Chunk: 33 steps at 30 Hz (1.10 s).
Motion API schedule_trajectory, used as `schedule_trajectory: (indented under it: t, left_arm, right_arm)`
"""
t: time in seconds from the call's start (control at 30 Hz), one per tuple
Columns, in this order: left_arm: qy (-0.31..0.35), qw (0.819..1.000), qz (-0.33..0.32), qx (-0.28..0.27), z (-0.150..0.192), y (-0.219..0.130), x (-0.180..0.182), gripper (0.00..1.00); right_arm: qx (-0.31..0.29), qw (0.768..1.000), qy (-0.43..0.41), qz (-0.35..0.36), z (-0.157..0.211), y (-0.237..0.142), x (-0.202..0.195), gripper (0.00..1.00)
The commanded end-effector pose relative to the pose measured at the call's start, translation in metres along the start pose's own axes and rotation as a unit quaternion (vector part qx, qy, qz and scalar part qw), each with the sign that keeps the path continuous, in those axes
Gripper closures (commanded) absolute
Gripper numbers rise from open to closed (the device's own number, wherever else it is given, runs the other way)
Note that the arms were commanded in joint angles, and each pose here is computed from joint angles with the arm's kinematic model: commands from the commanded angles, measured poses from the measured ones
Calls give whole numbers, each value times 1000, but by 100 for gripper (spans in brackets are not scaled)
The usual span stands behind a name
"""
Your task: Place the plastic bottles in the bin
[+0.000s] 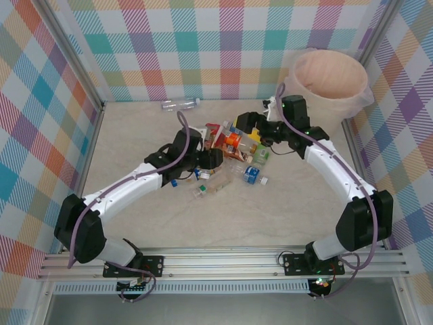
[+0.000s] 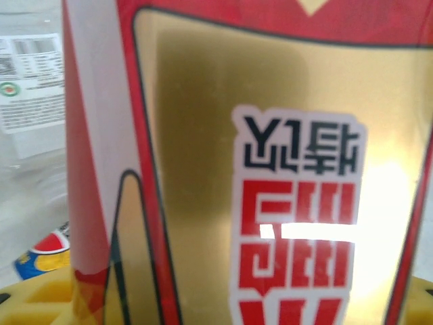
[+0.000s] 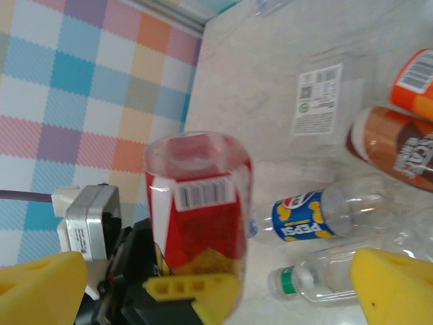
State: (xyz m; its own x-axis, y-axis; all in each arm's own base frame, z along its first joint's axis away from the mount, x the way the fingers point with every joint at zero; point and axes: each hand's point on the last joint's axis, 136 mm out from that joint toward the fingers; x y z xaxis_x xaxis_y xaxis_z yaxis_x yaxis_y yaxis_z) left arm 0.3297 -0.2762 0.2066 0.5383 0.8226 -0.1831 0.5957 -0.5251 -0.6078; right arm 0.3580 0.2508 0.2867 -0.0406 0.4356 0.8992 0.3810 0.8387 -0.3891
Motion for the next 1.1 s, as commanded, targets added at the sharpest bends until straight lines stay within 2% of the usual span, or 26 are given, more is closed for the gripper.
schedule_trajectory:
  t: [0.0,0.13,0.47,0.63,0.7,0.83,1.0,1.07]
  left_arm:
    - [40,998,17,-46,-21,-12,-18,45]
    - [43,996,56,-56,-24,-10,-35,46]
    - [52,991,101,-71,-29,-8,-57,45]
    - [56,990,109,-73,-31,-7,-60,44]
    - [58,990,108,-68,-30,-4,-61,44]
    - [58,990,110,-60,-28,1,-61,43]
    - [49,991,110,-65,-31,3,-61,40]
    - [46,991,107,-62,-31,4,-61,37]
  right_arm:
    - [26,999,-17,-33,12,7,13,0]
    - [25,999,-15,-15,17,16,3,0]
    - [55,998,-12,-9,26,38,-2,1]
    - [37,999,-13,-19,20,40,1,10]
    - [34,999,-17,-28,19,40,5,22]
    - [36,998,-29,-42,19,41,10,34]
    - [18,999,-30,-16,14,40,3,44]
    - [14,999,-31,-9,13,38,1,45]
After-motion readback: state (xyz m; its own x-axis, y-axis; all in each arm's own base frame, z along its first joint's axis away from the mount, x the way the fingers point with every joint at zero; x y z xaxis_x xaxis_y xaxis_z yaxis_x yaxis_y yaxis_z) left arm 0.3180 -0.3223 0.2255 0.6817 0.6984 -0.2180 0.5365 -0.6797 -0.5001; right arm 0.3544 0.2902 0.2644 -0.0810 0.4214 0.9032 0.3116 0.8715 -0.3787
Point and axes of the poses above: each hand's point on the last joint's axis, 136 mm out from that joint toward the fingers, its own y axis out along the fingers, its own x axis along the line the jaws close on, z = x × y, and after that the axes turned 15 degrees about y, right-handed
